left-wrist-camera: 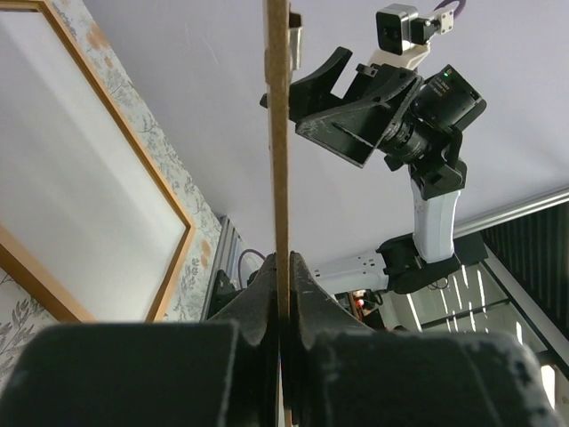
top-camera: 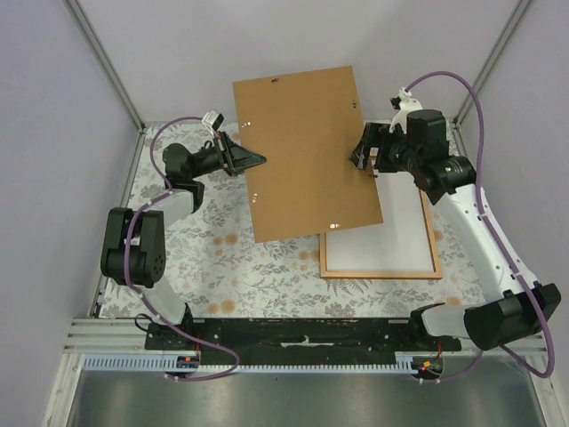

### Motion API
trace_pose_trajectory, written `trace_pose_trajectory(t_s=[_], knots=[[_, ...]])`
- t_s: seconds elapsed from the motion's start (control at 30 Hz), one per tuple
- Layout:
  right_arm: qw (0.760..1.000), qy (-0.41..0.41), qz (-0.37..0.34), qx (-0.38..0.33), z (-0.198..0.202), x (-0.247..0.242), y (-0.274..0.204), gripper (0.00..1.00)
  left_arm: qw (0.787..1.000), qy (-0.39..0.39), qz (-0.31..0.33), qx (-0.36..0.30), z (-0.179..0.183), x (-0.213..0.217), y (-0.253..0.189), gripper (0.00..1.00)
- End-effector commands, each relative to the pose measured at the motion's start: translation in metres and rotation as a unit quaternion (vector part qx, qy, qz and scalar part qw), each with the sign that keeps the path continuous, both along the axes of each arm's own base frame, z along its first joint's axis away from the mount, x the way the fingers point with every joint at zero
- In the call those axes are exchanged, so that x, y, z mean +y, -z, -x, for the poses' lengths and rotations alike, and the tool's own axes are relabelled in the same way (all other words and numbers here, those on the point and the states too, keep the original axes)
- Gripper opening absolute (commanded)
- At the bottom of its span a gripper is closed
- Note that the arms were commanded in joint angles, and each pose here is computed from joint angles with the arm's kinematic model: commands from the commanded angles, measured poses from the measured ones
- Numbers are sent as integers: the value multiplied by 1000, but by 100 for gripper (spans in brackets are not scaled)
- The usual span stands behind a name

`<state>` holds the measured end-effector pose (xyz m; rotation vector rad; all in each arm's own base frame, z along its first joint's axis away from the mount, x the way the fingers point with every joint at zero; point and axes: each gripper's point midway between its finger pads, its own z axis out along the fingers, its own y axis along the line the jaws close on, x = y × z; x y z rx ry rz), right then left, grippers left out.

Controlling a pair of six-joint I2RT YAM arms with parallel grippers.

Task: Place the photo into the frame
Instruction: Pass from the right arm to the left

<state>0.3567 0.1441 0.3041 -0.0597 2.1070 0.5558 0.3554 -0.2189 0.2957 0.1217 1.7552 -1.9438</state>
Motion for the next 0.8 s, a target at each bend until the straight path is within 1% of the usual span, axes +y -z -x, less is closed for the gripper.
trace_pose_trajectory(t_s=[0.0,0.27,0.3,0.43,0.77], knots=[[998,36,57,-14,-8,-12,-5,92,998,-17,28,-46,-3,1,-28,2],[998,9,68,-2,7,12,7,92,998,-32,32,-38,-11,2,-26,2],[997,19,76,-3,6,9,8,92,998,-34,32,-37,-12,2,-26,2],[997,16,81,5,13,15,11,92,998,-45,34,-34,-15,2,-26,2],[995,48,65,53,21,14,23,92,995,-86,35,-37,-22,6,-28,2]])
